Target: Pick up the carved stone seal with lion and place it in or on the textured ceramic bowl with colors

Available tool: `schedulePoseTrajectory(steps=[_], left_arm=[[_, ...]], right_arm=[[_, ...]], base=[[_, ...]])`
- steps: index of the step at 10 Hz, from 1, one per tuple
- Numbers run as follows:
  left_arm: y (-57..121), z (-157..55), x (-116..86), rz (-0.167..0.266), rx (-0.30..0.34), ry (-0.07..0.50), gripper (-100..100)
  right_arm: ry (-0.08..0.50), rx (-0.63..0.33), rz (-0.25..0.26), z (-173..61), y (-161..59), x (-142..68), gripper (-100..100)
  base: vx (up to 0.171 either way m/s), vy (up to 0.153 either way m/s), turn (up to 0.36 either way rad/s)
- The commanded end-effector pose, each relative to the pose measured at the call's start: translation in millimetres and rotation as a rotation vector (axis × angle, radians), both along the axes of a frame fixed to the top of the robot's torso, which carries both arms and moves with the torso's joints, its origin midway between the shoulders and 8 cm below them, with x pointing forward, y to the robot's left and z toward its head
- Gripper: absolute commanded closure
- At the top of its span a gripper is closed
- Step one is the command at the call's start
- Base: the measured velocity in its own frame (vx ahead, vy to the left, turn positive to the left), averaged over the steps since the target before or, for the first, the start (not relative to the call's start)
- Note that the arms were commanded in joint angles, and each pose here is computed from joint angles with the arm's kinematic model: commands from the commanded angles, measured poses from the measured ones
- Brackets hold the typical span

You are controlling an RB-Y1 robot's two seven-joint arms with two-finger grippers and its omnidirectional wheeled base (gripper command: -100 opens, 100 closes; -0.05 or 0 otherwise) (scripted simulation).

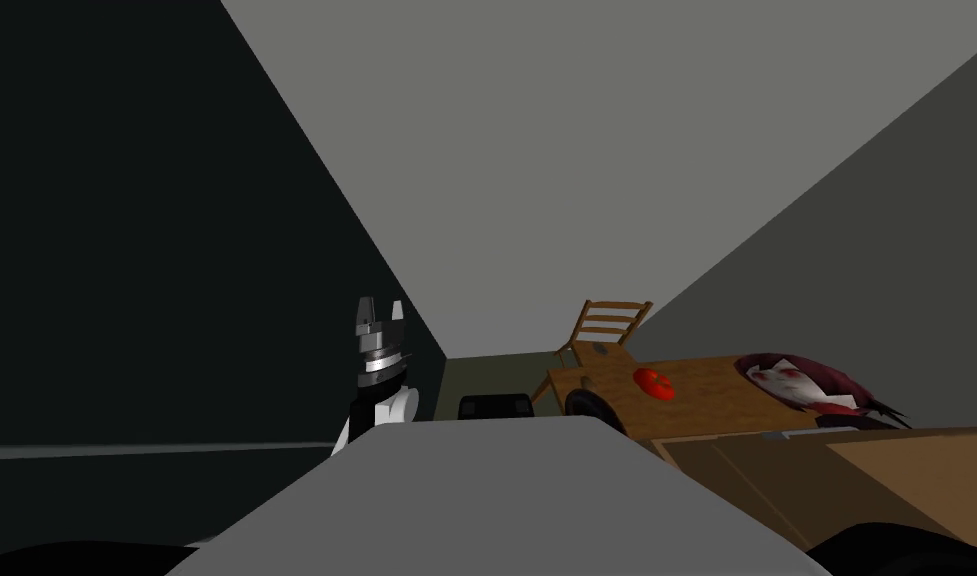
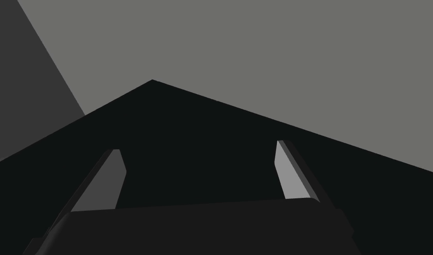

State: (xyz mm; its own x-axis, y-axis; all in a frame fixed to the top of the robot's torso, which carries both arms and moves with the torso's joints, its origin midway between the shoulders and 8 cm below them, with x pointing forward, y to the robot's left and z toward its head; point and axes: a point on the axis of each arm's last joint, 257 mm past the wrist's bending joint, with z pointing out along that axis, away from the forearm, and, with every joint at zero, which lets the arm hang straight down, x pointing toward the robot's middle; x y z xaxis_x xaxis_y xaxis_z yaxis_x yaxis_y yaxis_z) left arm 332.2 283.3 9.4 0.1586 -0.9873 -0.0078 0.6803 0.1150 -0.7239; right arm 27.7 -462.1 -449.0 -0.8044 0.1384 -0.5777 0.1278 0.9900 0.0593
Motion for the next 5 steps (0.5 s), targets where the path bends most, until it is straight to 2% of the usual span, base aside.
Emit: schedulePoseTrajectory(steps=[1, 2, 4, 5], left_arm=[[0.0, 0, 0, 0.000, 0.000, 0.000, 0], [0.0, 0, 0, 0.000, 0.000, 0.000, 0], [0.0, 0, 0, 0.000, 0.000, 0.000, 0], [0.0, 0, 0, 0.000, 0.000, 0.000, 0]], right_arm=[[-0.048, 0.064, -0.067, 5, 6, 16, 100], [-0.051, 0.069, -0.076, 5, 5, 17, 100], [-0.125, 0.167, -0.166, 13, 13, 42, 100], [-0.133, 0.179, -0.187, 14, 12, 43, 100]], base=[[-0.208, -0.002, 0.057], [-0.156, -0.002, 0.028], [-0.151, 0.026, 0.055], [-0.137, 0.023, 0.030]])
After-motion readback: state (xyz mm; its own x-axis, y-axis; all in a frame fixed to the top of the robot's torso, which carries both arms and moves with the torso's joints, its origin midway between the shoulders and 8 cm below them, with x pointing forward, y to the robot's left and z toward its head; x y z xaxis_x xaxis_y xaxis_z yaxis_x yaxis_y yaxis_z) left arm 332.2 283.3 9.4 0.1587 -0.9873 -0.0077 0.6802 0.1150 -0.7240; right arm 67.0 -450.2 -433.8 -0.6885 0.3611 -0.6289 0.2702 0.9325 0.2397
